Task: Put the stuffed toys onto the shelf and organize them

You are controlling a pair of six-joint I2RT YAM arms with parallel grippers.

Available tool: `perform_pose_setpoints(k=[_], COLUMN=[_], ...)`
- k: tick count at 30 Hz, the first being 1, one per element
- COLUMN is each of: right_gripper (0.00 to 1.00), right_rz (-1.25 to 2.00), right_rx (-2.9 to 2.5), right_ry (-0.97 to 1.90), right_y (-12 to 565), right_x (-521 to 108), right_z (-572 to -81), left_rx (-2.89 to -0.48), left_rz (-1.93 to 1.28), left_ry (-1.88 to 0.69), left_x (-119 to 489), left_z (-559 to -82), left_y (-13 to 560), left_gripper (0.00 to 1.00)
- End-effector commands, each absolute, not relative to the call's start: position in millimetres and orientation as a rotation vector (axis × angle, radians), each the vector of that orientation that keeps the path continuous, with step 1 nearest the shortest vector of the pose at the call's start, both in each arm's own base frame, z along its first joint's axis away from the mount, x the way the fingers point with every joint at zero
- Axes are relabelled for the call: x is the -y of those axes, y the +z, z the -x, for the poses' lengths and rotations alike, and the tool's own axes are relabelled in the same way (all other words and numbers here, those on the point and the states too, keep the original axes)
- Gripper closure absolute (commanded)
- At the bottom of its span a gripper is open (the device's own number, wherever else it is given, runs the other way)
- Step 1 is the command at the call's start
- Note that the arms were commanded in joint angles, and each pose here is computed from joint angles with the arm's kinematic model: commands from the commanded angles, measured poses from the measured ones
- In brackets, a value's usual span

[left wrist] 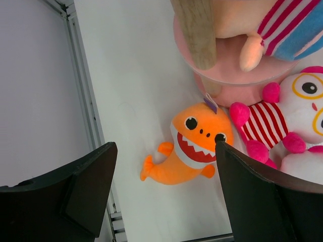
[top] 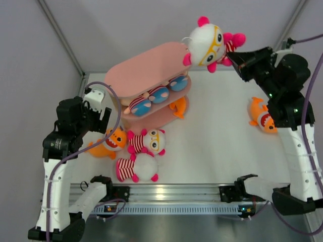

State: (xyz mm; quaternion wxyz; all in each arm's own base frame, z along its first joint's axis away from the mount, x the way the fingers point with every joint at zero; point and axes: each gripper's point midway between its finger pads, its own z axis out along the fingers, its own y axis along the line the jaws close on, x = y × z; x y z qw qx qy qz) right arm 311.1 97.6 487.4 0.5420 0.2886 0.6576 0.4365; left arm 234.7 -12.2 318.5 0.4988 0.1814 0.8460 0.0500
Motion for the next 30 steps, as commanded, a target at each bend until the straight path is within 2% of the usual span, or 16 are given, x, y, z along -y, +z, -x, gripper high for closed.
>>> perform_pose_setpoints(k=[1,5,12,17,19,25,30], right_gripper=[1.0,1.0,1.0,1.0,0.97,0.8,0.78], right_rz=[-0.755,-0.859,-1.168,-1.284,-1.296,-1.283,-1.29], right_rx=[-1.473,-1.469,-1.434,-1.459,-1.471,-1.5,-1.517], right_ry=[1.154,1.238,1.217,1.229,1.219,1.199,1.194], right_y=[531.3,538.2,511.3,496.9,493.4,490.9,482.7], right_x=[-146.6,-200.6,-221.8,-229.5,-230.6,-232.9,-233.4], right_z=[-344.1,-378.5,-414.6,-420.6,-417.5,-392.1,-378.8], left_rx=[-2.034,-2.03,-2.032,-2.027,-2.025,-2.011,-2.005], left_rz=[-0.426,-0.422,-0.432,-0.436,-0.438,-0.444,-0.446], left_ry=[0.144,0.168,0.159,0.158,0.155,0.157,0.155], left_x=[8.8,4.9,6.4,6.6,7.2,7.2,7.4], left_z=[-232.6,-230.0,-227.1,-225.3,-224.4,-221.7,-219.1], left_y=[320.0,320.7,316.1,315.6,315.9,317.6,317.4], left_gripper=[0.15,0.15,0.14,0.14,0.14,0.14,0.14])
